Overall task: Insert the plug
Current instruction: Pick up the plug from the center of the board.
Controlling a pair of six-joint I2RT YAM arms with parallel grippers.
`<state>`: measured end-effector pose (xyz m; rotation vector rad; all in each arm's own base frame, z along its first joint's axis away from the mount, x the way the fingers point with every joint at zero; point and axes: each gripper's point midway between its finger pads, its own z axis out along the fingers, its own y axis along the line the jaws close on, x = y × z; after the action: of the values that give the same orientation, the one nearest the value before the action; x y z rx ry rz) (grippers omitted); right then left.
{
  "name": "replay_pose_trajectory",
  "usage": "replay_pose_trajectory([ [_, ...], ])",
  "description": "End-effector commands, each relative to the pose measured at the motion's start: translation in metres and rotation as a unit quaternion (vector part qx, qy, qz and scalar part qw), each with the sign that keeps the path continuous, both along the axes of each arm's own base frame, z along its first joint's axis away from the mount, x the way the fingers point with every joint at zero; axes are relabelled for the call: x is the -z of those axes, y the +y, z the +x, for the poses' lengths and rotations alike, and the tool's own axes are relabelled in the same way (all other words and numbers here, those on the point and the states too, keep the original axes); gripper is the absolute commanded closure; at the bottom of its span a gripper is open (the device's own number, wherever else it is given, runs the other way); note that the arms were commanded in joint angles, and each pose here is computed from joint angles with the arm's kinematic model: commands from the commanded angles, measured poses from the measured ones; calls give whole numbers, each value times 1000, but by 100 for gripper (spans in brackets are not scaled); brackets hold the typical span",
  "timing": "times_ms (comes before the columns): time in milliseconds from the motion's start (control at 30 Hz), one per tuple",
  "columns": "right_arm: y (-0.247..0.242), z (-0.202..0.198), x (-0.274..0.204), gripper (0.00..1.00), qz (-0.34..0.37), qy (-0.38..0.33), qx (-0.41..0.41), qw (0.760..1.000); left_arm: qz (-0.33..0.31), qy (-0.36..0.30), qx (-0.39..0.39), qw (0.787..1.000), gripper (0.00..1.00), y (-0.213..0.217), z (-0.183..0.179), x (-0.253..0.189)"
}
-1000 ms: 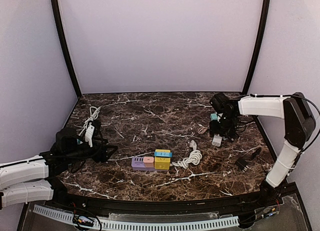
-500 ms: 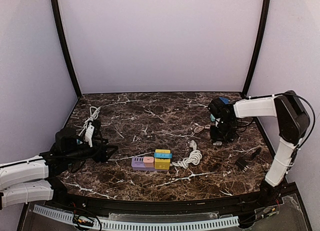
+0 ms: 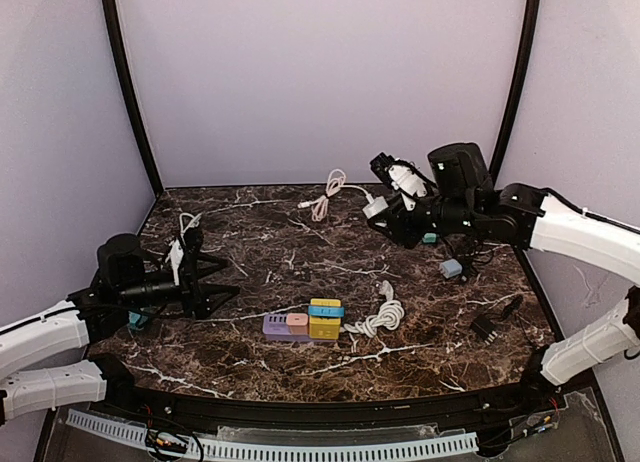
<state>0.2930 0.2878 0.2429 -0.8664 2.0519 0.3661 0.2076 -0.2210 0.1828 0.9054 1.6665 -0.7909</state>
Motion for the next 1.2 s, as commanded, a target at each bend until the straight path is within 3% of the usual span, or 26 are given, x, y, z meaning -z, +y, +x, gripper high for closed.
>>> replay_pose_trajectory([
  [0,65,-60,-75,100,54,-218,-214,951,10,-93,88,992,26,-13,-17,-45],
  [167,105,-115,-80,100,7,-365,-332,870,-10,-153,142,978,27,-23,-29,-91],
  [267,118,-116,-72,100,-40,-414,-332,847,-16,-151,147,977,26,-25,-29,-116],
  [367,126,-107,-59,100,-89,-446,-320,831,-28,-94,155,983,26,-26,-35,-127],
  [433,132,-101,-52,100,-115,-460,-318,821,-47,-19,150,987,26,-27,-35,-124],
  [533,153,-97,-51,100,-130,-472,-320,811,-64,45,113,991,27,-34,-20,-119],
  [800,198,-89,-54,100,-123,-477,-321,809,-40,81,71,993,26,-50,-9,-111],
  [1000,211,-112,-58,100,-93,-507,-344,785,-51,97,21,994,37,-45,6,-108],
  [1167,224,-108,-62,100,-94,-510,-327,790,-61,103,22,993,41,-47,7,-110],
])
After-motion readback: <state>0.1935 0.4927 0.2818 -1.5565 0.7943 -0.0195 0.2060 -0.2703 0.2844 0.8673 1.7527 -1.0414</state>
